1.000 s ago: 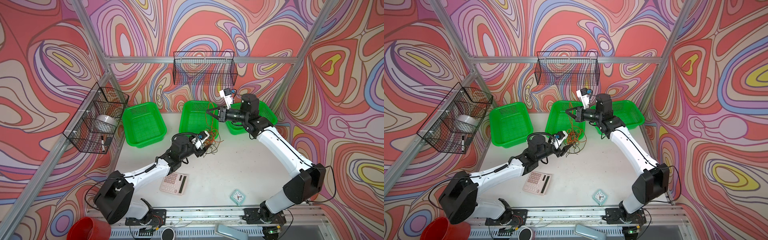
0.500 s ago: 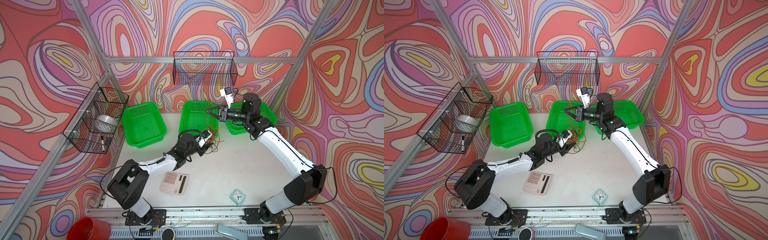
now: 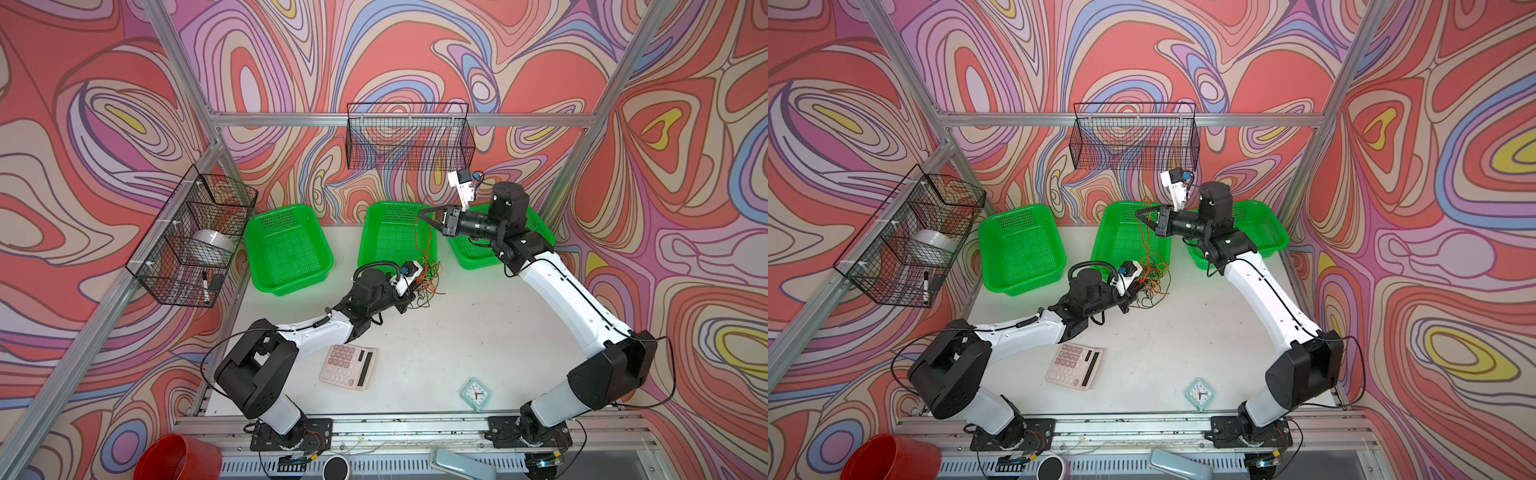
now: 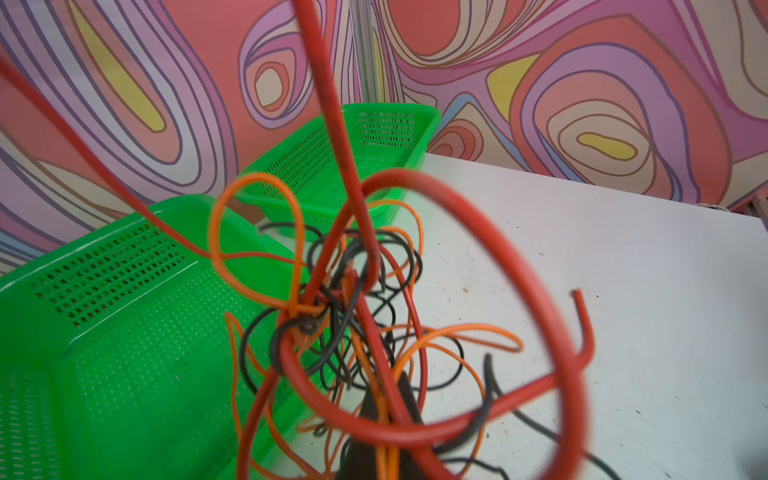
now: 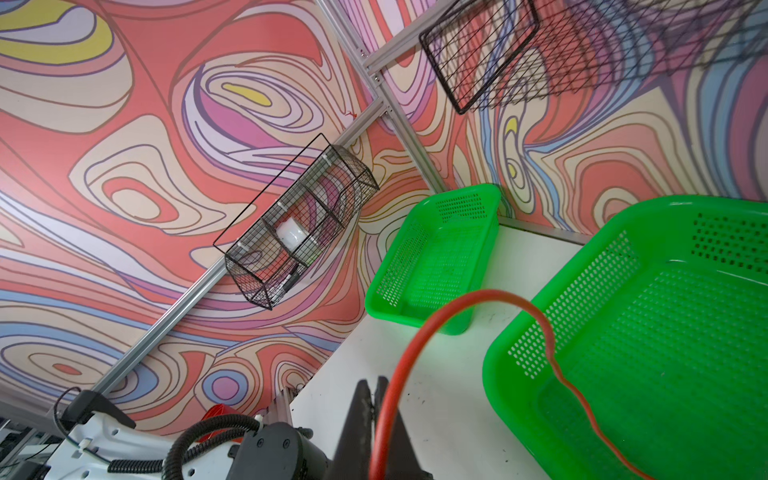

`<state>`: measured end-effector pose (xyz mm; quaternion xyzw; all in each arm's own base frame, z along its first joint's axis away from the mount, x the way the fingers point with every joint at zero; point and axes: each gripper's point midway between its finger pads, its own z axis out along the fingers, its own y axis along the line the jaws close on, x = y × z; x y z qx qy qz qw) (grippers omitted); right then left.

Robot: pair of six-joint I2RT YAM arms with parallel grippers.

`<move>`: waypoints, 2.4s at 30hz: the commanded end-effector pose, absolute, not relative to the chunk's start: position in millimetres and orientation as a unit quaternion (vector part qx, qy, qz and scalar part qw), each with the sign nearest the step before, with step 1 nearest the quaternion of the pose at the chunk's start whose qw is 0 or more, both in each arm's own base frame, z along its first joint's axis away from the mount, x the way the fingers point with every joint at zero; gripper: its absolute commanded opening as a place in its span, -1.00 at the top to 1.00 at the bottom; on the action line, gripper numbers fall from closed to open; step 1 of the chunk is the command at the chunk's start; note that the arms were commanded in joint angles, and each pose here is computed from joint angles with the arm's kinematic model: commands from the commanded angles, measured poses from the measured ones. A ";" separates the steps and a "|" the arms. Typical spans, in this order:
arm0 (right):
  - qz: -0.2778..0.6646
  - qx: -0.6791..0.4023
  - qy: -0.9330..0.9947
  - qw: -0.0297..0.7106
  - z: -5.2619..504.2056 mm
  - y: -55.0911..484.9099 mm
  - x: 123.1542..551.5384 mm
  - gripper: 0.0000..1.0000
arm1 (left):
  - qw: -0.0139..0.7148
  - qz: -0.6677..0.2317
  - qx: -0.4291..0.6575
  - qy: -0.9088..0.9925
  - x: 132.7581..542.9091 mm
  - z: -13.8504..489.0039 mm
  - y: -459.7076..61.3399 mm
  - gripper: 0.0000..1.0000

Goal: Untangle and sort cables by color
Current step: Untie the cable.

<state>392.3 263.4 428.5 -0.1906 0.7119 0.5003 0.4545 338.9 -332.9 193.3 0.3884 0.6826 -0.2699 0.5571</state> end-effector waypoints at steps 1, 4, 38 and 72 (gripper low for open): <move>0.471 -0.196 0.674 0.533 488.4 235.1 381.7 1.00 | 0.524 -0.292 0.379 0.705 323.6 171.0 -325.5 1.00; 0.448 -0.191 0.671 0.559 503.0 216.4 383.7 1.00 | 0.502 -0.298 0.369 0.723 316.0 152.6 -320.0 1.00; 0.322 -0.145 0.674 0.649 566.6 98.0 387.1 1.00 | 0.391 -0.251 0.347 0.815 299.0 60.4 -291.3 1.00; 0.449 -0.252 0.571 0.640 585.4 200.4 469.0 1.00 | 0.545 -0.184 0.305 0.759 320.0 176.5 -264.3 -0.97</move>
